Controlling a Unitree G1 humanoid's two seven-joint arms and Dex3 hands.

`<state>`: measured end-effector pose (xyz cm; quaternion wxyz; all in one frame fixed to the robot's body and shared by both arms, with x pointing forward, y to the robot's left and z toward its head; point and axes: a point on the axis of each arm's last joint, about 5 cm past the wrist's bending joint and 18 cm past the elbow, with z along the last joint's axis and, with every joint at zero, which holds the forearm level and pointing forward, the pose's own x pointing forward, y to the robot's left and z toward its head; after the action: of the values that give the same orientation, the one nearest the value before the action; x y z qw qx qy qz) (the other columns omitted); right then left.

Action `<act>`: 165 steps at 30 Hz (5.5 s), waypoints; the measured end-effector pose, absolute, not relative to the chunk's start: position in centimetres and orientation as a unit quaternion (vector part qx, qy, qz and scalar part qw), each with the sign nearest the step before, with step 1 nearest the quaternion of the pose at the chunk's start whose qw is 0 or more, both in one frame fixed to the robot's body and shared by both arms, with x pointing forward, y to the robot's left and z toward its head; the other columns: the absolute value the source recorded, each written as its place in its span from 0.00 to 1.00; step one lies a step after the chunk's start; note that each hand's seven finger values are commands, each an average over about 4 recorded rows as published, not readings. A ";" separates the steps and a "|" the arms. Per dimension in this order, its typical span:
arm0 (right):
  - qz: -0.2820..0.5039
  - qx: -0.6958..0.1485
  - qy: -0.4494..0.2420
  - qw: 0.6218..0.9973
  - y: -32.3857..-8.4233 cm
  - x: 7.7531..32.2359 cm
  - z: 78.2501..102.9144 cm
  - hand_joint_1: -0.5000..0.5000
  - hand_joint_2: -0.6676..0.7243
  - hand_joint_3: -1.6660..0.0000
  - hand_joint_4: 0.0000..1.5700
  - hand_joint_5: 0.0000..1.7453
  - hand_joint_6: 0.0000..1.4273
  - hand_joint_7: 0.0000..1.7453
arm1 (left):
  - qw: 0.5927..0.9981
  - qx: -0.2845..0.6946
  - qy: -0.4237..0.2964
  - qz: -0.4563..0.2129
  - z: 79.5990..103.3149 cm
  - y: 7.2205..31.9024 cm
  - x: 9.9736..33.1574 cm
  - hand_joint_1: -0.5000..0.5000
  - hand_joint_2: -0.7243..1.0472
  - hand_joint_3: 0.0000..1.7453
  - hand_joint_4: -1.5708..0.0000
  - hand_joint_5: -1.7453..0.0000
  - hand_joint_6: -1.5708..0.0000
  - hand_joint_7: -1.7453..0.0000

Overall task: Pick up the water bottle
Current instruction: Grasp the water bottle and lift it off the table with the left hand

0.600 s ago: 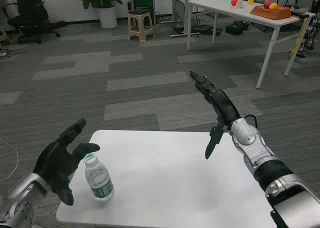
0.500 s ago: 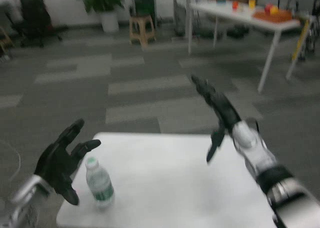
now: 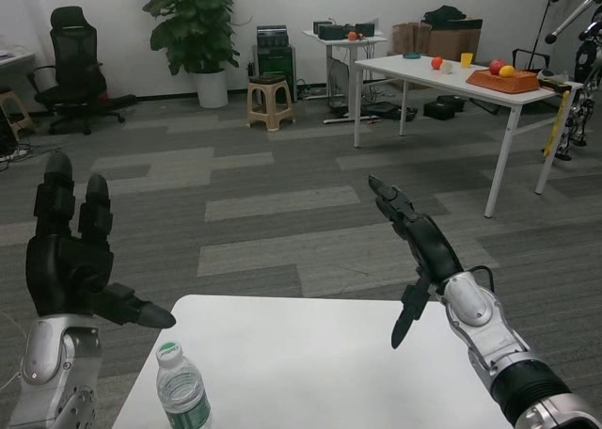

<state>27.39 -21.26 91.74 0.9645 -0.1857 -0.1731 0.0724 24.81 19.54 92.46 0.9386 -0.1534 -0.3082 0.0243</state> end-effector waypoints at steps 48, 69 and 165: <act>0.071 -0.186 -0.167 0.966 -21.3 27.4 91.5 0.04 0.95 1.00 0.00 0.00 0.00 0.00 | 0.973 -0.136 -0.094 -0.163 91.1 23.3 23.4 0.00 0.15 0.05 1.00 1.00 1.00 1.00; 0.068 -0.184 -0.154 0.968 -21.4 27.3 91.0 0.04 0.95 1.00 0.00 0.00 0.00 0.00 | 0.970 -0.121 0.093 -0.190 85.9 22.3 24.2 0.00 0.15 0.05 1.00 1.00 1.00 1.00; 0.072 -0.184 -0.152 0.969 -21.2 27.3 90.9 0.04 0.95 1.00 0.00 0.00 0.00 0.00 | 0.956 0.013 0.218 -0.198 81.5 18.2 24.3 0.00 0.01 0.05 1.00 1.00 1.00 1.00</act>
<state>27.27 -21.21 90.90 0.9685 -0.1839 -0.1516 0.0720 24.34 18.17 81.52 0.9555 0.0131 0.2178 -0.1983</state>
